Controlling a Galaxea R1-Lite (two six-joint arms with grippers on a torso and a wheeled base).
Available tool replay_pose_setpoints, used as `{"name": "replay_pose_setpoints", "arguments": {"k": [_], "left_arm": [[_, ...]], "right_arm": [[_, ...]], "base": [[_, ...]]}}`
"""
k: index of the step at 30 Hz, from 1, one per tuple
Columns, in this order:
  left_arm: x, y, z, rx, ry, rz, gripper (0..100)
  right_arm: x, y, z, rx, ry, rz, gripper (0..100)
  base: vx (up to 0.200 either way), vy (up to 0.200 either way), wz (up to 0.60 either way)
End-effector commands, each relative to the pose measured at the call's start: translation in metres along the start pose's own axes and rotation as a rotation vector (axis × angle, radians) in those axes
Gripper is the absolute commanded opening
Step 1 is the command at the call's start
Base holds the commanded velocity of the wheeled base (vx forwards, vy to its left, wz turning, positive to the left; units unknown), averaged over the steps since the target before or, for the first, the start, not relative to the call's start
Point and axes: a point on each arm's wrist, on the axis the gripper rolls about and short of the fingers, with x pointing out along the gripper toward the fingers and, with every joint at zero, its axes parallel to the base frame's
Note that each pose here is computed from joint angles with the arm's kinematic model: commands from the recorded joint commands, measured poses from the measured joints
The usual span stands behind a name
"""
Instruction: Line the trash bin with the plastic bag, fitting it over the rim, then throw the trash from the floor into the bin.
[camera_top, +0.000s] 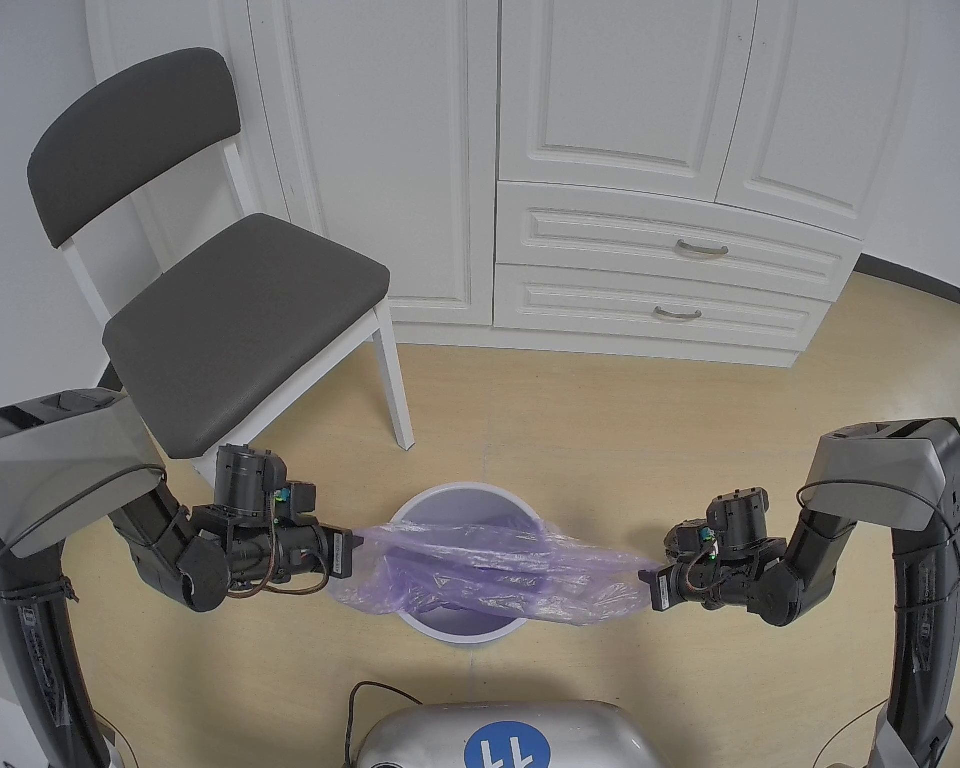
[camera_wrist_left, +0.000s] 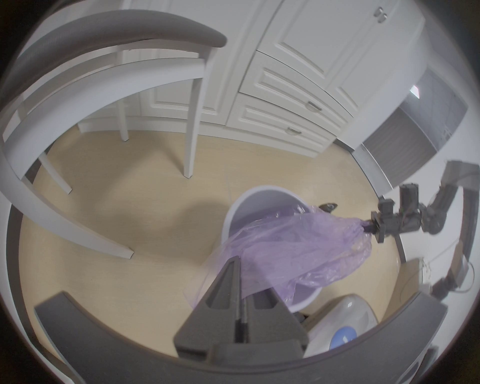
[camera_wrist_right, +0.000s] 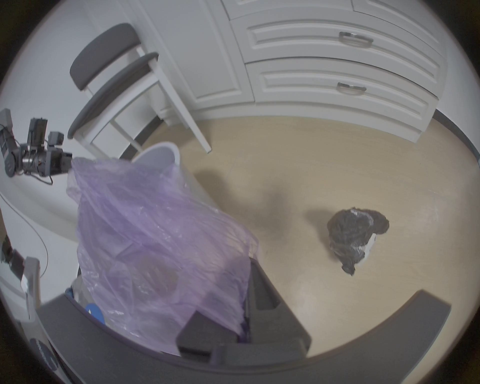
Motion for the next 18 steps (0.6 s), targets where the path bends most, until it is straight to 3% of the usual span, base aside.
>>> {"name": "replay_pose_setpoints", "arguments": {"k": [1, 9, 18], "left_arm": [[-0.012, -0.004, -0.004, 0.036, 0.014, -0.023, 0], [-0.021, 0.004, -0.016, 0.099, 0.144, -0.010, 0], [-0.024, 0.011, -0.022, 0.132, 0.194, -0.037, 0]], "right_arm": [[-0.013, 0.003, 0.005, -0.032, 0.011, 0.001, 0], [-0.028, -0.007, 0.005, -0.094, 0.099, -0.015, 0], [-0.030, -0.013, -0.001, -0.151, 0.150, -0.019, 0]], "base": [[0.000, 0.000, 0.00], [0.000, 0.000, 0.00], [0.000, 0.000, 0.00]]}}
